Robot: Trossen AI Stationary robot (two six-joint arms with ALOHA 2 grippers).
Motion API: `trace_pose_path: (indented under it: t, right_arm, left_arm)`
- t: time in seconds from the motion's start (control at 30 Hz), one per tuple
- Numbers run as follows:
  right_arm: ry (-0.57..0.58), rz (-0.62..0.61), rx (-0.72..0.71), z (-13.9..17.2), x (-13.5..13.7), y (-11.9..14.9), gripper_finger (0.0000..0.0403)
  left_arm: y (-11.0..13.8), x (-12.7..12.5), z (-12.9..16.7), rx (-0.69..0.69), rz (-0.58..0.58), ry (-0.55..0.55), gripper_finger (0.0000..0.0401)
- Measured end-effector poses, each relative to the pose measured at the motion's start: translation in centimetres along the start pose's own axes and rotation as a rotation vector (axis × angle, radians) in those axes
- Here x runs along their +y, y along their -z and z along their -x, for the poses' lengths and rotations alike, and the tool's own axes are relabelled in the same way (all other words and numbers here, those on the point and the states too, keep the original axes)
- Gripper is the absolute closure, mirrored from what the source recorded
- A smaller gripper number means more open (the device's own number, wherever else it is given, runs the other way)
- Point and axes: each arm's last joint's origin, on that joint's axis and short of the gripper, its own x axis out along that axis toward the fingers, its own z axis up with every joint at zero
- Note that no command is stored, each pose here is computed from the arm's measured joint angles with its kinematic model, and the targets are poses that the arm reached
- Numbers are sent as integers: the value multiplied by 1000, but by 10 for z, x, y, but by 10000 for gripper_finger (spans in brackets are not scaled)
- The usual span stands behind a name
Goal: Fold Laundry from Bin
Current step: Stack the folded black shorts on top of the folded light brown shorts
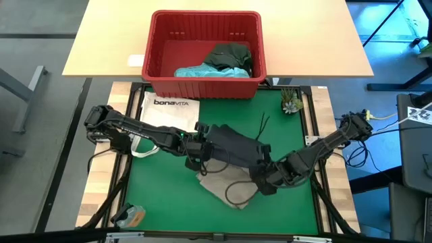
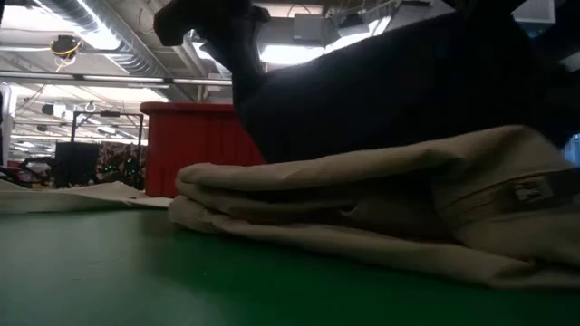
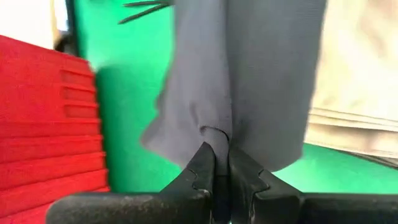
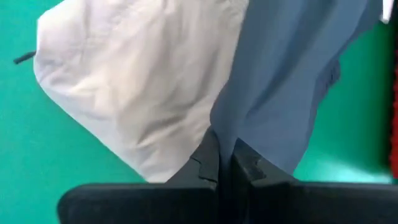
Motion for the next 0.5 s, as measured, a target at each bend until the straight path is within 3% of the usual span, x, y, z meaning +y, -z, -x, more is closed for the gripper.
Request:
trace_pose_path:
  t: [0.33,0.5]
  right_arm:
    - [211,-19,20,20,-19,1,400]
    - [198,-28,-1,37,-22,-4,401]
  left_arm:
    - [-6,13,1,-44,13,-173,389]
    - [-9,23,10,-91,12,-206,389]
